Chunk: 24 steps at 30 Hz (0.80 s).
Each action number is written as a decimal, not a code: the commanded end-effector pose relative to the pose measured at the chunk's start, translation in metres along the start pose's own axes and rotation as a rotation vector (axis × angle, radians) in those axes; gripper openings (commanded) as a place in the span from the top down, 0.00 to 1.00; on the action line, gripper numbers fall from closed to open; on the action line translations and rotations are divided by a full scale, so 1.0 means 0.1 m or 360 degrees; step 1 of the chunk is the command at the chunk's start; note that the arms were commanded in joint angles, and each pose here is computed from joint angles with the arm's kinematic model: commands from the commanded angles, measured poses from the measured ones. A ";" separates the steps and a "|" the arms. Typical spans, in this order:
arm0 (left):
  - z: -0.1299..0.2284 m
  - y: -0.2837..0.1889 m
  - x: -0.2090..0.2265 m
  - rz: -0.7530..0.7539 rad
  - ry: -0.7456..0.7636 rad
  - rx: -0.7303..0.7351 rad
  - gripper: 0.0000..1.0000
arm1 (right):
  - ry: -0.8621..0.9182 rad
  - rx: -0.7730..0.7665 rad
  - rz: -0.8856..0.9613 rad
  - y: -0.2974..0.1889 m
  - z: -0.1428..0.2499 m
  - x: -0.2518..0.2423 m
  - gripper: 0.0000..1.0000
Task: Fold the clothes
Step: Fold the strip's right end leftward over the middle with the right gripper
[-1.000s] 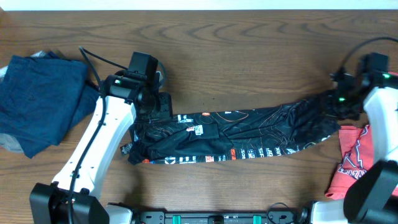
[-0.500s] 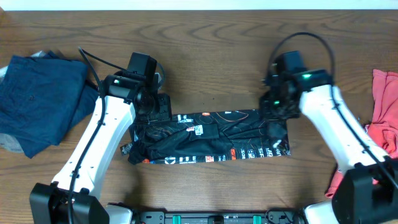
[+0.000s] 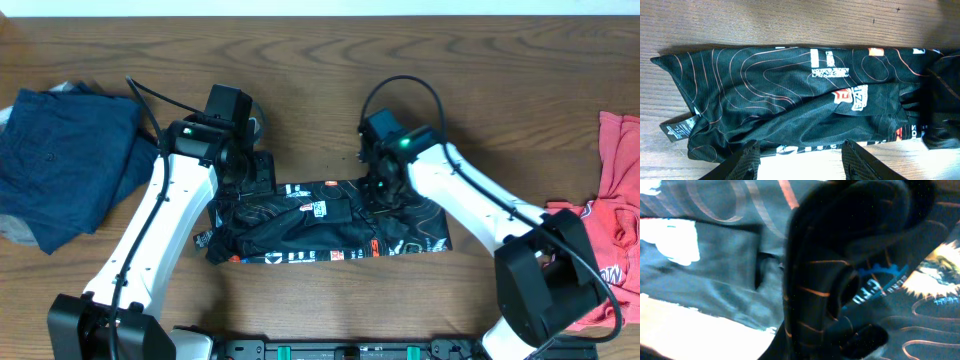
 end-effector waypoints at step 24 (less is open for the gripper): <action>0.13 0.17 0.29 -0.0224 -0.0023 0.0066 0.17 | 0.0219 -0.0142 0.0148 -0.62 0.06 -0.66 0.66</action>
Point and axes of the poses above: each gripper's point midway between its finger pads, its own y axis out along the fingers, its own x axis along the line the jaws close on, z = x × y, the point moved 3 cm from there along -y, back along the fingers, and after that the axes turned 6 degrees about -y, right-handed, at the moved point
